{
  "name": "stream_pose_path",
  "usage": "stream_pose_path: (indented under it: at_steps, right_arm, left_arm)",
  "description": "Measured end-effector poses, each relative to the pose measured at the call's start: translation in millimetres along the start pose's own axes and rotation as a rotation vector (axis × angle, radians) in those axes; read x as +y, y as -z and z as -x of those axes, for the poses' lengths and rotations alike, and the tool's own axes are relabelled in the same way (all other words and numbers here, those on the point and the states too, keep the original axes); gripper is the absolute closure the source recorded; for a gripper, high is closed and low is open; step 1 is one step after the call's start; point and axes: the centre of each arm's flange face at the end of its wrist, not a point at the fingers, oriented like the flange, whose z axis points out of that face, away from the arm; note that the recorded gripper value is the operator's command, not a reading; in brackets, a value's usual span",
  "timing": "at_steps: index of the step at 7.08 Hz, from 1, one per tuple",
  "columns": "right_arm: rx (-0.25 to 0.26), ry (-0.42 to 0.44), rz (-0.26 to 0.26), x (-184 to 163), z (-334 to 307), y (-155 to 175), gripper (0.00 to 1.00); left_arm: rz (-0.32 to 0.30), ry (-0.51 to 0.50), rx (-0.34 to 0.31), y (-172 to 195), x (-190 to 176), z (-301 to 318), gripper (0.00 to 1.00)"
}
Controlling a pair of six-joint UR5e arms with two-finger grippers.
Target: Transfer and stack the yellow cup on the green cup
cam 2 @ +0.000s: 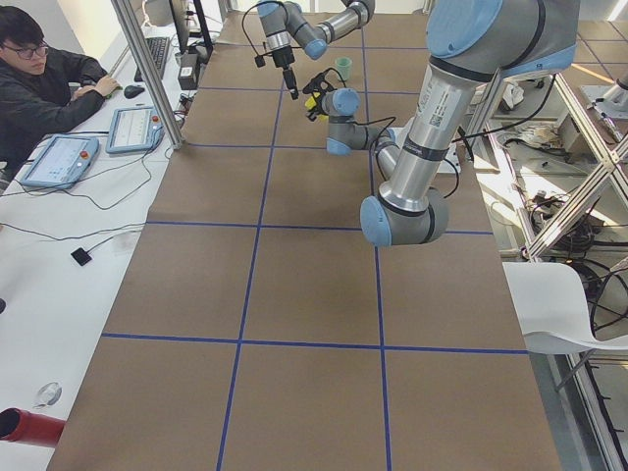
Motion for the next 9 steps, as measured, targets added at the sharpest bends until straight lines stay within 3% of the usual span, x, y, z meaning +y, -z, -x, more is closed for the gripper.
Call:
stream_pose_path:
  at_steps: [5,9]
  right_arm:
    - [-0.012,0.005,0.034,13.4,-5.9,-7.3,0.24]
    - [-0.014,0.019,0.058,28.4,-4.7,-20.4,0.37]
  left_arm:
    - [-0.003,-0.001,-0.001,0.8,-1.8,0.8,1.0]
    - [-0.006,-0.003,-0.006,1.8,-4.1,3.4,1.0]
